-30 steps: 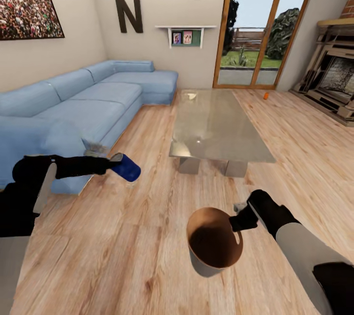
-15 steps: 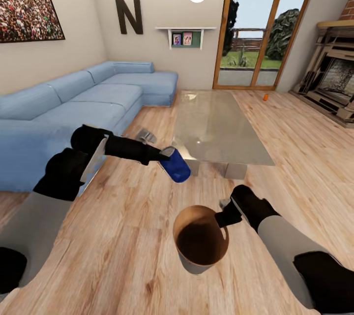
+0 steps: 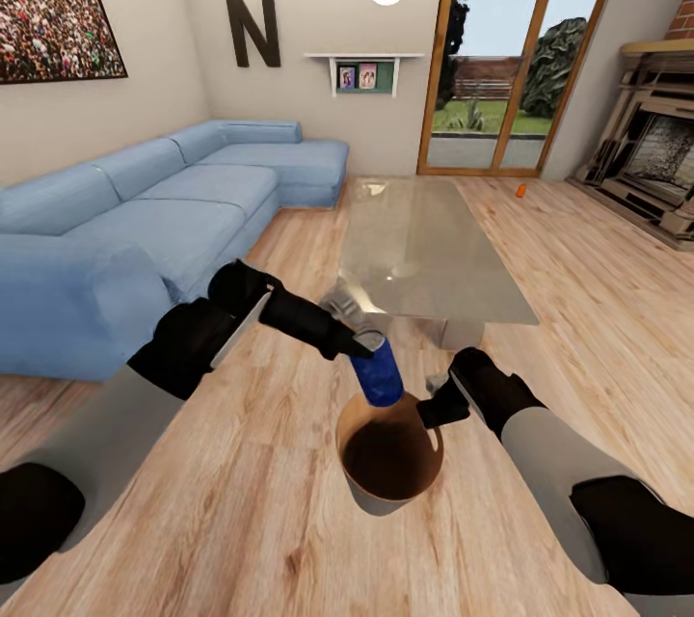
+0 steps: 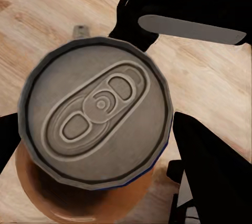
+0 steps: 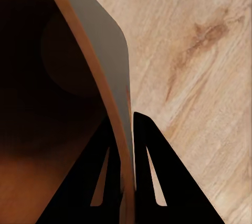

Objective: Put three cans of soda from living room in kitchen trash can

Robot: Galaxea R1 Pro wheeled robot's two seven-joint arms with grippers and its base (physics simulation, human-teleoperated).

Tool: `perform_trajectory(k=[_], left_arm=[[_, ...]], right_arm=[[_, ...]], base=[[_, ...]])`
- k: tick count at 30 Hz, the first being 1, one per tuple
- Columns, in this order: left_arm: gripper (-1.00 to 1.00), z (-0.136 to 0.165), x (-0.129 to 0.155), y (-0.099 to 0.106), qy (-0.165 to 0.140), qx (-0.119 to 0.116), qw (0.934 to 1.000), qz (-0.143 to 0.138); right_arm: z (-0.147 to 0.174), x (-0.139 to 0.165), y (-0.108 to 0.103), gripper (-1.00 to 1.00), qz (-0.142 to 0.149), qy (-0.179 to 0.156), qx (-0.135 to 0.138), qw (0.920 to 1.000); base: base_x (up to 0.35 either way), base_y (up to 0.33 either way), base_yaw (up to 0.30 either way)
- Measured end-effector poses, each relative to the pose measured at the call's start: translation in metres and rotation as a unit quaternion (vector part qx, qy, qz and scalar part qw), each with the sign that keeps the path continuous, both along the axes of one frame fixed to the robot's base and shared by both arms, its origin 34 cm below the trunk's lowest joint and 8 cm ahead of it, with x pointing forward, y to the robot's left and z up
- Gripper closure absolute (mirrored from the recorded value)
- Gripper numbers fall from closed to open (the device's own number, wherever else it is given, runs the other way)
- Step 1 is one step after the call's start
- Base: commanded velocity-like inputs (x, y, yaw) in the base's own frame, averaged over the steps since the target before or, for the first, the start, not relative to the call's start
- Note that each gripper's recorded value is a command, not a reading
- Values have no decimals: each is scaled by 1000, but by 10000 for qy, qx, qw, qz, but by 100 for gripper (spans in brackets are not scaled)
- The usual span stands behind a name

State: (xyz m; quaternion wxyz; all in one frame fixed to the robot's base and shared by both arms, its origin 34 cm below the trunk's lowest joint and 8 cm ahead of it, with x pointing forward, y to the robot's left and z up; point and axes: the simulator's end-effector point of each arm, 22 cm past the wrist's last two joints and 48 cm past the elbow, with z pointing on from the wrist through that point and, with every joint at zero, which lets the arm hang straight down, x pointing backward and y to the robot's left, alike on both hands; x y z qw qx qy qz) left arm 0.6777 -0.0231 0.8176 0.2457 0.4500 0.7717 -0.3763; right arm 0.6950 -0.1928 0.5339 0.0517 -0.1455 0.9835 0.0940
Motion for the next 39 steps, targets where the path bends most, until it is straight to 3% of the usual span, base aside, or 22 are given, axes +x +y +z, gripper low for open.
perform_trajectory(k=[7, 20, 22, 28, 33, 39], left_arm=[[100, -22, -9, -15, 213, 202, 9995, -109], [100, -87, 1, -20, 122, 1286, 9916, 119], [100, -91, 0, -22, 117, 1358, 9906, 119], [100, -110, -13, -32, 102, 1668, 9859, -74], [100, -129, -28, -33, 186, 1821, 9829, -213], [100, -155, -45, -26, 167, 2187, 9747, -418]], right_arm=[[4, 5, 1, 100, 31, -62, -28, 10000], [14, 15, 6, 100, 55, -161, 1, 9999], [15, 16, 7, 100, 82, -172, -12, 9998], [23, 21, 28, 100, 144, -226, 136, 9995], [27, 25, 33, 100, 210, -278, 110, 9993], [30, 27, 36, 100, 219, -306, 142, 9992]], base=[[0, 0, 0], [0, 0, 0], [0, 0, 0], [0, 0, 0], [0, 0, 0], [0, 0, 0]])
